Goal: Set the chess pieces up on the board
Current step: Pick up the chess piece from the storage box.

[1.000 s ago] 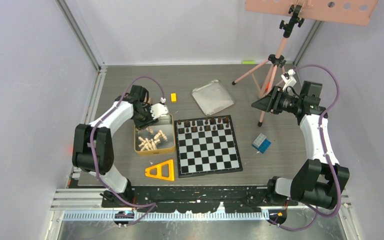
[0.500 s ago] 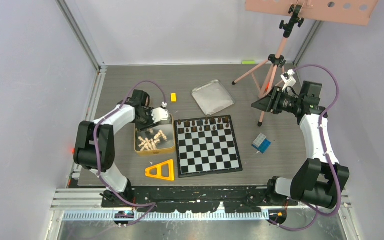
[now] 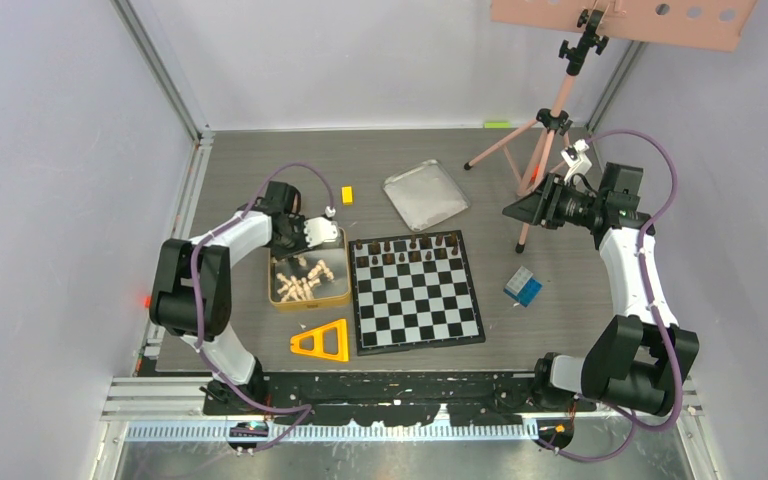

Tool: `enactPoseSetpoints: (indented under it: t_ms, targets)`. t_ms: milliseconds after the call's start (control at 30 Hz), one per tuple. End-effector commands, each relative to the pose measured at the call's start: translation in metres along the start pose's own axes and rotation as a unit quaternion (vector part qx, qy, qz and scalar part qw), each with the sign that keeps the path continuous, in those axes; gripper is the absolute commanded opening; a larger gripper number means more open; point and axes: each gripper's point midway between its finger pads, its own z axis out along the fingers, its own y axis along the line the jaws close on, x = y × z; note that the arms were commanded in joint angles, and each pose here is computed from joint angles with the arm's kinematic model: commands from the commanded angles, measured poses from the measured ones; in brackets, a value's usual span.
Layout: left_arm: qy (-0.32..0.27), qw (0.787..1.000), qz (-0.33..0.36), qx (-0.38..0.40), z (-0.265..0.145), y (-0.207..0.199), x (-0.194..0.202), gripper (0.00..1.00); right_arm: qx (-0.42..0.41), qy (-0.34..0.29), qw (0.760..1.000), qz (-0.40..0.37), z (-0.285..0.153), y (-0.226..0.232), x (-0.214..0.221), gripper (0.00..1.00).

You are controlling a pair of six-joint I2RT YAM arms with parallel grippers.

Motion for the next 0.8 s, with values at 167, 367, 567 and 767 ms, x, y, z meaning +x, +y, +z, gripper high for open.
enactPoseSetpoints:
  t_ms: [167,367,567,767]
  targets:
    - [-0.043,0.997,-0.042,0.042,-0.010,-0.016,-0.012,0.08,0.007,-0.002,1.000,-0.011,0.000,-0.006,-0.001,0.49]
    - [-0.106,0.987,-0.103,0.066,-0.045,-0.016,-0.033,0.00,0.008,-0.001,1.000,-0.007,0.000,-0.006,-0.001,0.50]
    - [-0.168,0.975,-0.140,0.047,-0.075,-0.017,-0.046,0.00,0.005,-0.004,1.000,-0.006,0.000,-0.004,-0.002,0.49]
    - [-0.258,0.947,-0.190,0.031,-0.110,-0.006,-0.063,0.00,-0.009,-0.001,1.000,-0.013,0.002,0.004,-0.003,0.49]
